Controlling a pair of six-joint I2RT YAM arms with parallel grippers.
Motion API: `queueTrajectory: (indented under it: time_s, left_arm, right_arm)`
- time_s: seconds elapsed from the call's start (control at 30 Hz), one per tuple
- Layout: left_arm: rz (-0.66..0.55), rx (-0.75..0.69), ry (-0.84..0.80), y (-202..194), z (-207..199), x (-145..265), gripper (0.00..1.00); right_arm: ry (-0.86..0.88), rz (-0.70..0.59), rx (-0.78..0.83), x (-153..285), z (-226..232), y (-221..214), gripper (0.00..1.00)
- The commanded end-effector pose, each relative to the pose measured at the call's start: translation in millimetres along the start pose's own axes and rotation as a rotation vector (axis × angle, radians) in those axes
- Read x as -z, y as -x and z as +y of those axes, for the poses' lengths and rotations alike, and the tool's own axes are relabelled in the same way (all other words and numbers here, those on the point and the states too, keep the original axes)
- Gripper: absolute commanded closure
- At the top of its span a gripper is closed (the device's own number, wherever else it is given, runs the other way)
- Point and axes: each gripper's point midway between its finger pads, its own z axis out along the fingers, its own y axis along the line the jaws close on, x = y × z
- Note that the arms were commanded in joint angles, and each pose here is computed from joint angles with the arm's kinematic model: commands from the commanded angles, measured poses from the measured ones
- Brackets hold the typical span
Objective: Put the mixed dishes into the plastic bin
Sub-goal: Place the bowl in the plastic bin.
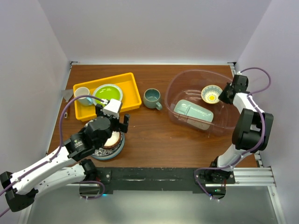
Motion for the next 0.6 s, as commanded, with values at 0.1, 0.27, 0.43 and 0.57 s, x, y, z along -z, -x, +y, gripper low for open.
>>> queueTrajectory:
  time_s: [0.1,0.27,0.43,0.57]
  left_arm:
    - [-0.03,0.01,0.002,10,2,0,0.01]
    - [-0.031,0.01,0.0,10,2,0,0.01]
    - [-0.032,0.013,0.0,10,2,0,0.01]
    - [-0.034,0.013,-0.001,10,3,1,0.0]
  right_arm:
    - [0.007,-0.09,-0.018,-6,7,31,0.87]
    - [-0.017,-0.081,-0.012,-10,2,27,0.67]
    - [-0.007,-0.106,0.015,-1,4,35,0.47]
    - [0.012,-0.159,0.038,21,8,47,0.32]
